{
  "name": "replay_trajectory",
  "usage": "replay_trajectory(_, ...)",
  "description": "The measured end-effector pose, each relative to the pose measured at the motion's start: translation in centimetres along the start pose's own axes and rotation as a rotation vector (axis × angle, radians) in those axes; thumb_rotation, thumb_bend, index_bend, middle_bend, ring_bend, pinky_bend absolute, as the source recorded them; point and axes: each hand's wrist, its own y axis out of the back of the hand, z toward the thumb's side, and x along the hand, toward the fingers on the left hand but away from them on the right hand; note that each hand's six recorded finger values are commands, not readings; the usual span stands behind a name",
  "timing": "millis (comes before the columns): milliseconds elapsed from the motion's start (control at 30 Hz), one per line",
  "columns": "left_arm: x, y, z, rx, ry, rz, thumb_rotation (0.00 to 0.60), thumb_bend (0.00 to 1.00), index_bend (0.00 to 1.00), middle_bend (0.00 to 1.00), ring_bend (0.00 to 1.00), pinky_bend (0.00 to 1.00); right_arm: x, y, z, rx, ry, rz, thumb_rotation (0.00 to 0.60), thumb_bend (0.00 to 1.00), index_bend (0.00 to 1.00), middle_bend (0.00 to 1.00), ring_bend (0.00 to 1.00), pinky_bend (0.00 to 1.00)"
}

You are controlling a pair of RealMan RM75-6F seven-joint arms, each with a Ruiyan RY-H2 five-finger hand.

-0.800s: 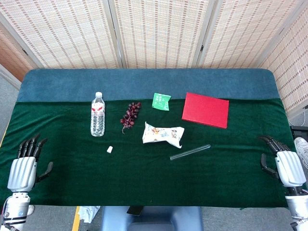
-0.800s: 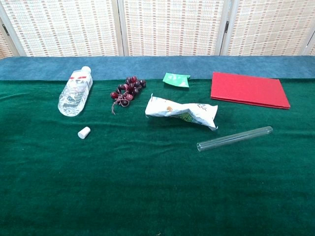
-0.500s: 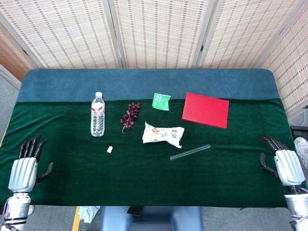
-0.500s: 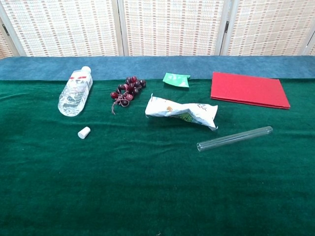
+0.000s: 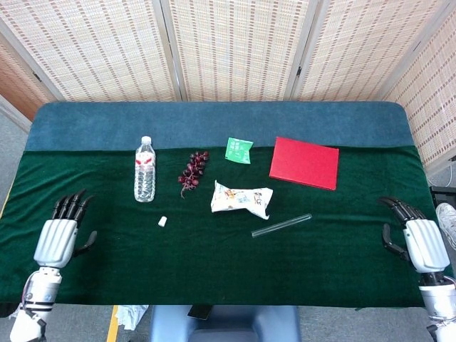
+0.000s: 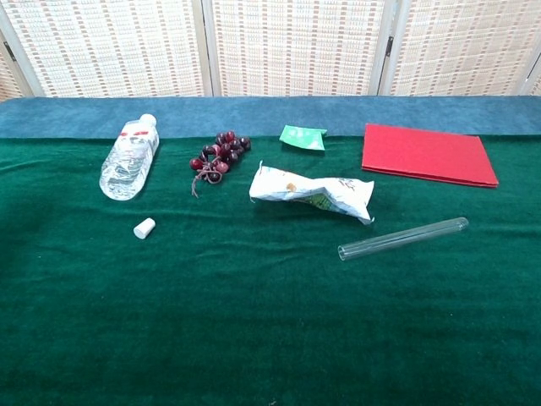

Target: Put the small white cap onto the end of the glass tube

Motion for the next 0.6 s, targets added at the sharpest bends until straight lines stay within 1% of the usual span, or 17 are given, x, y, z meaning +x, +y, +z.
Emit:
replay_trajectory(100, 1.6, -1.1, 0.6, 0.024, -0.034, -0.037, 0.6, 0.27, 0.02, 0.02, 0.0, 0.0, 0.0, 0.0, 0.0, 0.002, 0.001, 0.002, 0.6, 0.7, 0.22, 0.24, 0.26, 0.28)
replay_trajectory(167, 2.8, -1.8, 1.1, 0.039, -0.053, -0.06, 0.6, 0.25, 0.0, 0.0, 0.0, 0.0, 0.1, 0.0, 0.0, 0.002, -0.002, 0.0, 0.6, 0.7, 0.22, 0.24, 0.26, 0.28)
replay_trajectory(300, 5.2, -3.2, 2.3, 0.066, -0.086, -0.069, 0.6, 0.23, 0.0, 0.0, 0.0, 0.0, 0.2, 0.0, -0.2, 0.001, -0.01, -0.001, 0.6, 0.7, 0.22, 0.24, 0.26, 0.28)
replay_trajectory(500, 7.6, -4.8, 4.4, 0.091, -0.132, -0.058, 0.6, 0.22, 0.0, 0.0, 0.0, 0.0, 0.1, 0.0, -0.2, -0.001, -0.009, -0.001, 0.599, 0.7, 0.22, 0.24, 0.25, 0.28)
replay_trajectory(600, 8.7, -5.9, 5.5, 0.097, -0.15, -0.071, 0.6, 0.21, 0.0, 0.0, 0.0, 0.0, 0.1, -0.1, -0.2, -0.002, -0.009, 0.001, 0.599, 0.7, 0.22, 0.24, 0.25, 0.28)
